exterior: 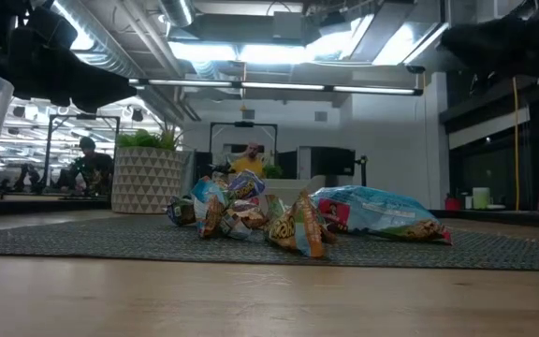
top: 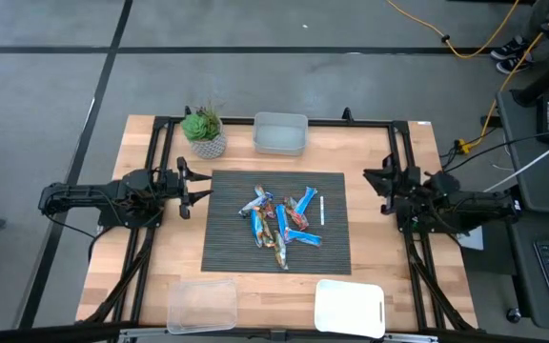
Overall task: Pick and place Granola Bars by type
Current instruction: Put the red granola bar into the gray bin
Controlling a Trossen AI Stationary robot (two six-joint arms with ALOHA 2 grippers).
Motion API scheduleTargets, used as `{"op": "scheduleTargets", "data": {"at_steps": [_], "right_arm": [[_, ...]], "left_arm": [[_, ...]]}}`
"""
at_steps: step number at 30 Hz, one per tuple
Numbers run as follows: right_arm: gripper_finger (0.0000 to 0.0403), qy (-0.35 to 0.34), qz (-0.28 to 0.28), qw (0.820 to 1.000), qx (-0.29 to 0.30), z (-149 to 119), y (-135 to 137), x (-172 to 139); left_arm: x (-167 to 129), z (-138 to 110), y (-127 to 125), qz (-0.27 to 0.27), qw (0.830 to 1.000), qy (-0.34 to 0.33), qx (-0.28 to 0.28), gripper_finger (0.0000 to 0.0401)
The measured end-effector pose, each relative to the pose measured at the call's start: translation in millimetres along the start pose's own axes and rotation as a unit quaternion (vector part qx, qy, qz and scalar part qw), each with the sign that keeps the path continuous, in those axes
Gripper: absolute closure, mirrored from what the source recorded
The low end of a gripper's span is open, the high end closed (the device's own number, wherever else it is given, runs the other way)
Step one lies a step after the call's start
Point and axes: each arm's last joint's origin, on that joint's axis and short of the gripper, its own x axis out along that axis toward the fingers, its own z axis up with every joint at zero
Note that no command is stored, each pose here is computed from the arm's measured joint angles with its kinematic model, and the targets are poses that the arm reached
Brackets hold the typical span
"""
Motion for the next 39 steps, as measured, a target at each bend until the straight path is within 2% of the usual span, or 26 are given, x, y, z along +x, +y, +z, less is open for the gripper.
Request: {"op": "scheduleTargets", "data": {"at_steps": [2, 7, 12, 15, 17, 22, 28, 31, 36, 39], "right_arm": [[0.0347, -0.011, 0.001, 1.0, 0.012, 2.1, 0.1, 0.0], [0.0347, -0.053, 0.007, 0.995, 0.089, 10.5, 0.5, -0.4], [0.0347, -0.06, 0.012, 0.993, 0.099, 13.6, 0.9, -0.3], [0.0345, -0.022, 0.009, 0.995, 0.095, 22.0, 2.3, 3.4], [0.0337, 0.028, 0.008, 0.996, 0.086, 32.5, 4.1, 7.6], [0.0291, 0.161, -0.005, 0.986, 0.043, 70.9, 9.9, 24.5], [0.0218, 0.282, -0.009, 0.959, -0.02, 108.8, 19.2, 61.0], [0.019, 0.337, -0.01, 0.94, -0.051, 114.8, 22.6, 81.1], [0.0164, 0.43, -0.023, 0.899, -0.079, 102.9, 22.3, 112.8], [0.0158, 0.48, 0.004, 0.873, -0.088, 83.7, 21.3, 130.9]], "left_arm": [[0.0, 0.0, 0.0, 0.0, 1.0, 0.0, 0.0, 0.0211], [0.0, 0.0, 0.0, 0.0, 1.0, 0.0, 0.0, 0.0211], [0.0, 0.0, 0.0, 0.0, 1.0, 0.0, 0.0, 0.021], [0.0, 0.0, 0.0, 0.0, 1.0, 0.0, 0.0, 0.0212], [0.0, 0.0, 0.0, 0.0, 1.0, 0.0, 0.0, 0.0212], [0.0, 0.0, 0.0, 0.0, 1.0, 0.0, 0.0, 0.0209], [0.0, 0.0, 0.0, 0.0, 1.0, 0.0, 0.0, 0.0213], [0.0, 0.0, 0.0, 0.0, 1.0, 0.0, 0.0, 0.0214], [0.0, 0.0, 0.0, 0.0, 1.0, 0.0, 0.0, 0.0212], [0.0, 0.0, 0.0, 0.0, 1.0, 0.0, 0.0, 0.0212]]}}
